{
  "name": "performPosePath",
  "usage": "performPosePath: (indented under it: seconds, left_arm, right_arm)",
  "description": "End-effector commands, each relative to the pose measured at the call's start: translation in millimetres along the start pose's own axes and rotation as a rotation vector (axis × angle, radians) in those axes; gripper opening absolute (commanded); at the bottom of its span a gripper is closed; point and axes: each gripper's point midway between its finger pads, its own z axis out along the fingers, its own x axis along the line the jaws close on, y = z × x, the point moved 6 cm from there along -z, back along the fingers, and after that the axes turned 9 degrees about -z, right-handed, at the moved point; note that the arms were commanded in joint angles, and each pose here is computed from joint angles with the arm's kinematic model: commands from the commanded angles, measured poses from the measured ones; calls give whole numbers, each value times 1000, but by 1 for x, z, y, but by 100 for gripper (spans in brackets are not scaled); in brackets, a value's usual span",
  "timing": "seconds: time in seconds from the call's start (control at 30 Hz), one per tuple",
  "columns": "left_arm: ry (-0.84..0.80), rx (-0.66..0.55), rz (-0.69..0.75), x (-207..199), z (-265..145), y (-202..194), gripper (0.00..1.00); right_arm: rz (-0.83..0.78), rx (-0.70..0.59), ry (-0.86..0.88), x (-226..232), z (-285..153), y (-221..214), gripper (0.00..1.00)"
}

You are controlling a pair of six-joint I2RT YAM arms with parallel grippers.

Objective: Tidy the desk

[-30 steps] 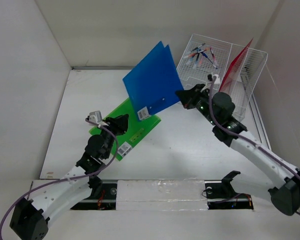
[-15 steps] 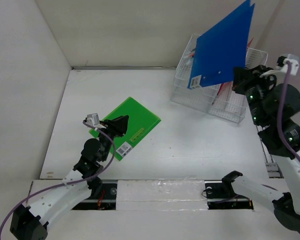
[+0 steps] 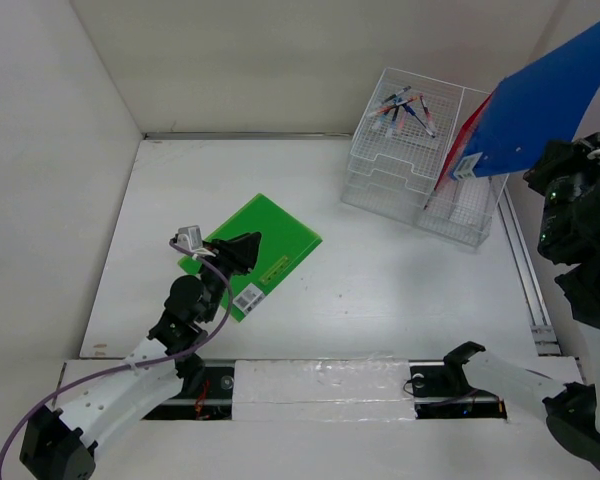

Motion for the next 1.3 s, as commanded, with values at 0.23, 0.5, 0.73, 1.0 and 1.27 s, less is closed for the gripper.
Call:
performPosePath:
  seconds: [0.23,0.5,0.73,1.0,1.27]
  left_arm:
    - [-33,-14,-15,-4,0,2,33]
    - [-37,-24,-18,-5,-1,4,33]
    - [-34,-24,-17,-5,-1,4,33]
    - [-37,-12,-18,-5,0,2,33]
    - [-32,-9,-15,-4,1,1,33]
  right_arm:
    - [-55,-44,-145,-8,11,-4,0]
    - [-172,-32,-44,34,44,-28,0]
    - [-181,-24,65,36,77,-43,0]
    - [-133,-19,151,40,98,-56,0]
    - [-124,41,226,56,110,-83,0]
